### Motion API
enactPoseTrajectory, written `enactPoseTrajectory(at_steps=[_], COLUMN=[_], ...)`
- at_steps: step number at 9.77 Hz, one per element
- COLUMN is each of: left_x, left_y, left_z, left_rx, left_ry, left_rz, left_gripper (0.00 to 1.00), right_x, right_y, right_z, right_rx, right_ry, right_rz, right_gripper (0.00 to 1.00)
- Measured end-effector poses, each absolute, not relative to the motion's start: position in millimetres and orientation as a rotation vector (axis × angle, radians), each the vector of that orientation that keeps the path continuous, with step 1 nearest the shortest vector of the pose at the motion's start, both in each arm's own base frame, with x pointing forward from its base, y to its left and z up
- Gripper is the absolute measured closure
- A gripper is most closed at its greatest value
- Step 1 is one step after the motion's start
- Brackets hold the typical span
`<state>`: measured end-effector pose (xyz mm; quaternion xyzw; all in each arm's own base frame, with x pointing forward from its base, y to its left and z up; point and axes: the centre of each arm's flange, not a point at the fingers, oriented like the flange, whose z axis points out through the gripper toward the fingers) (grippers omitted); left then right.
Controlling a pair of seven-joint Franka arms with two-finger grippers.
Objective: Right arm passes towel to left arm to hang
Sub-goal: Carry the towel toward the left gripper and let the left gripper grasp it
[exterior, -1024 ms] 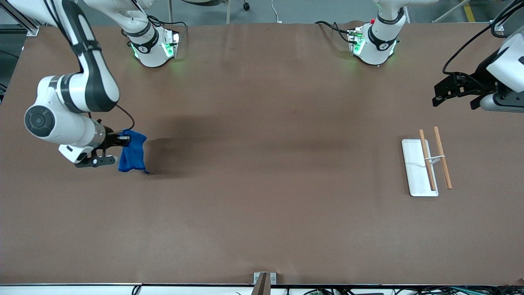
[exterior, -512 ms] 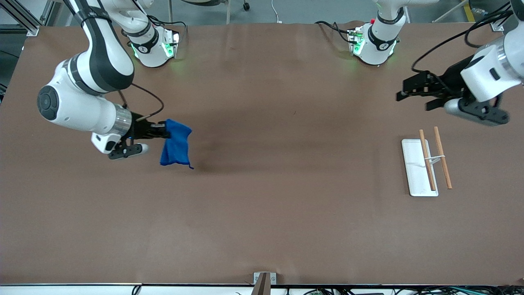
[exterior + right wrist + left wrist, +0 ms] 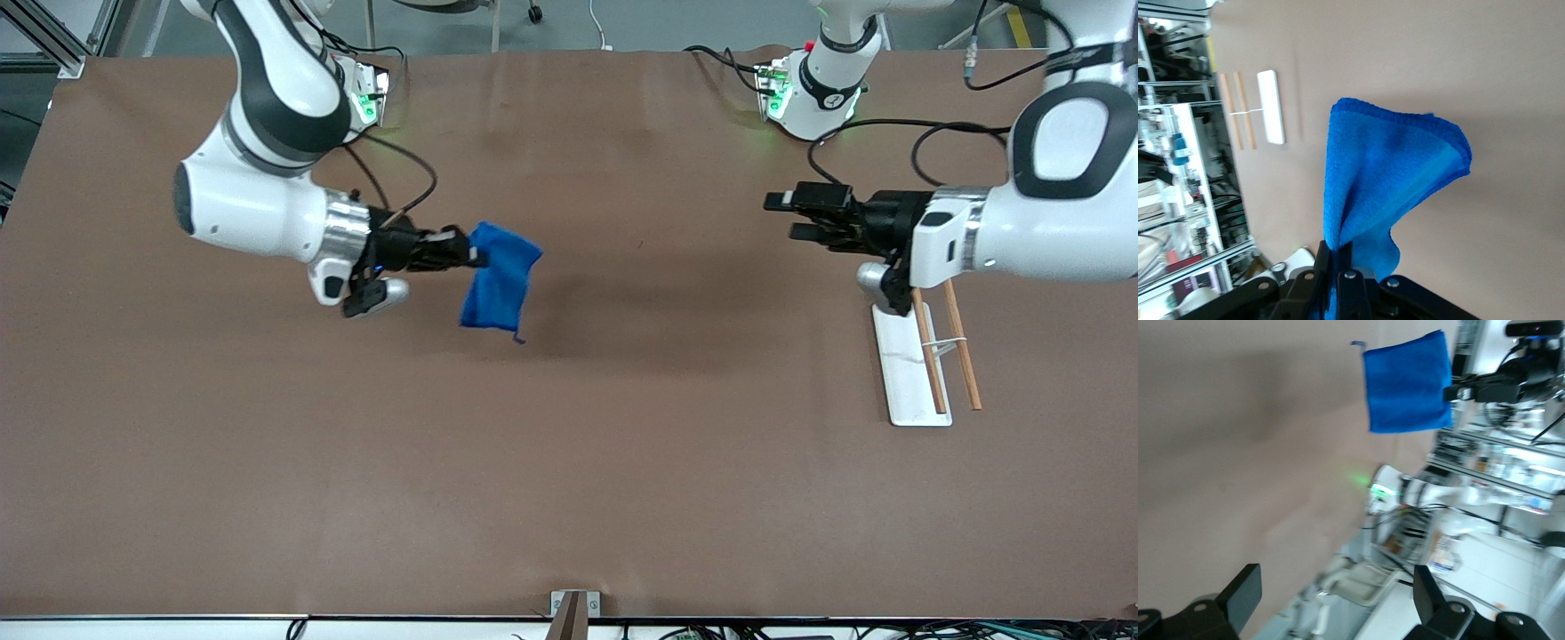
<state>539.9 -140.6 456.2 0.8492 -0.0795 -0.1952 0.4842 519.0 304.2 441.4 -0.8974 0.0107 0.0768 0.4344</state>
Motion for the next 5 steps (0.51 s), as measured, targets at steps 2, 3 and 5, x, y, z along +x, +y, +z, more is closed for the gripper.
enactPoseTrajectory(at_steps=[2,3,5], left_x=[527.2,521.3,498.0], left_y=[-148.2,-156.6,-172.2], left_z=[416.5,403.4,379.9], left_rx=[1.921,1.857,1.753], left_ry=[-0.100,-0.057,-0.006], left_rz=[-0.442,-0.404,-0.359], left_gripper=[0.00,0.00,0.00], right_x=[498.4,488.8,477.4], right_y=[349.1,367.4,390.3], right_z=[453.4,454.8,454.0], right_rx=[-2.028,-1.933,-1.797], right_ry=[0.069,0.075,0.120], right_rz=[0.218,0.228,0.260], right_gripper=[0.94,0.94,0.94])
